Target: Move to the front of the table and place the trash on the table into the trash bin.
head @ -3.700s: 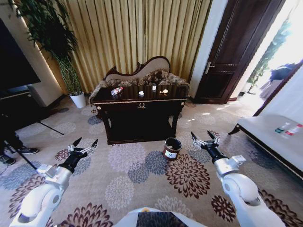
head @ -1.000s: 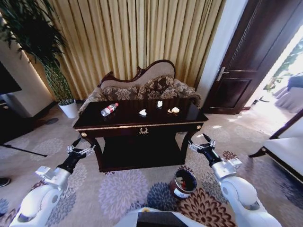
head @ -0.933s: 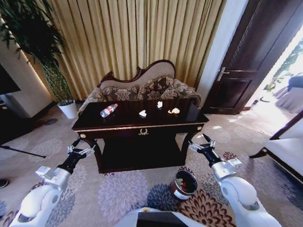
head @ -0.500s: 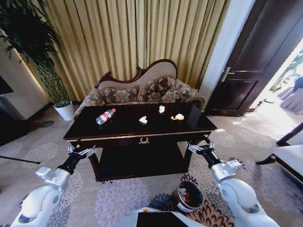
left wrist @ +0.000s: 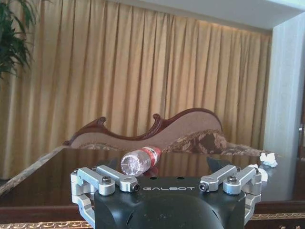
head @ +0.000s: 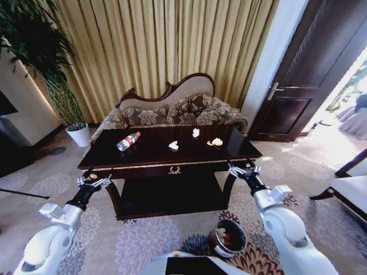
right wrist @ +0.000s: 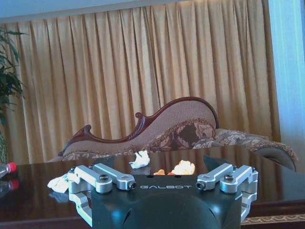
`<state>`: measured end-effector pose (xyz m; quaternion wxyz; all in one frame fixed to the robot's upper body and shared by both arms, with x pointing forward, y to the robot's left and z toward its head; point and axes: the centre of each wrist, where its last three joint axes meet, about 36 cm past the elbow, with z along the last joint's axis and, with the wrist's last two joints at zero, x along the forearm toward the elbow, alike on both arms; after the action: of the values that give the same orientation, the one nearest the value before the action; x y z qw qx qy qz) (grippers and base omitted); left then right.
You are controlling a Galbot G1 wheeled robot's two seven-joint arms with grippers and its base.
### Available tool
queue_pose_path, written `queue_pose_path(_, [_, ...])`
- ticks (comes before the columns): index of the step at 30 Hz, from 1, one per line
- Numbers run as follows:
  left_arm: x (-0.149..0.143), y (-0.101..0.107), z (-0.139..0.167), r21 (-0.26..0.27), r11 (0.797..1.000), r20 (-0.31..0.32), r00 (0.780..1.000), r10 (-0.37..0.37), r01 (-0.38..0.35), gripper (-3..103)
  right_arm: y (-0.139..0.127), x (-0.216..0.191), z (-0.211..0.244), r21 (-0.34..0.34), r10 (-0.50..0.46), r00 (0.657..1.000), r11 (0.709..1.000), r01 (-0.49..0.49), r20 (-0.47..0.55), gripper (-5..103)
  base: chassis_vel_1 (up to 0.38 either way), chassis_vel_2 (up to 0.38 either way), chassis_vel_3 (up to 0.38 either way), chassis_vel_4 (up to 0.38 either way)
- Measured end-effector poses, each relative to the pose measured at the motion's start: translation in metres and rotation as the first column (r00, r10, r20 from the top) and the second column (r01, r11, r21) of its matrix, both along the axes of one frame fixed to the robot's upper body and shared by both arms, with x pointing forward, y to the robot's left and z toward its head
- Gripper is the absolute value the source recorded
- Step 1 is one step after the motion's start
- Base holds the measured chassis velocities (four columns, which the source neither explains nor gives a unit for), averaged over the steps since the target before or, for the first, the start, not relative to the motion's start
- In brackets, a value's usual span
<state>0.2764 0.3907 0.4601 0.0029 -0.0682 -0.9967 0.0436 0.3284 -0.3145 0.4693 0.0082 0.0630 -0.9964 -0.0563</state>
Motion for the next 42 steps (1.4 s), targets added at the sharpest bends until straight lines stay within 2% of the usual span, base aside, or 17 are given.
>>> queue_pose_path(10, [0.005,-0.005,0.007,0.015,1.0,-0.029,0.999,0.013,-0.013,100,0.0,0.039,0.006,0.047,-0.006,1.0,0.999,0.007,-0.022,100,0.0,0.0,0.0,0.0])
queue_pose_path(17, [-0.004,-0.009,0.01,0.019,1.0,-0.028,0.999,0.025,-0.024,100,-0.001,0.053,0.01,0.023,-0.011,1.0,1.0,0.012,-0.017,100,0.0,0.0,0.0,0.0])
queue_pose_path(22, [-0.005,-0.005,0.004,0.009,0.999,-0.012,0.999,0.031,-0.031,100,0.01,0.079,0.0,0.008,0.002,0.999,1.0,-0.002,-0.037,100,0.0,0.0,0.0,0.0])
queue_pose_path(27, [0.0,-0.004,0.002,0.008,0.999,0.0,0.999,0.038,-0.038,100,0.03,0.109,-0.015,-0.001,0.057,0.995,0.998,-0.057,-0.079,100,0.0,0.0,0.0,0.0])
queue_pose_path(31, [0.001,-0.005,0.002,0.011,0.999,0.003,0.999,0.04,-0.04,100,0.037,0.129,-0.014,-0.015,0.07,0.995,0.997,-0.072,-0.071,100,0.0,0.0,0.0,0.0])
queue_pose_path(33, [0.0,-0.007,0.0,0.013,0.999,0.003,0.999,0.047,-0.047,100,0.042,0.153,-0.012,-0.025,0.081,0.995,0.996,-0.083,-0.06,100,0.0,0.0,0.0,0.0])
queue_pose_path(42, [-0.007,-0.012,0.004,0.013,0.998,0.013,0.998,0.055,-0.055,100,0.042,0.193,-0.016,-0.054,0.107,0.992,0.992,-0.111,-0.062,100,0.0,0.0,0.0,0.0])
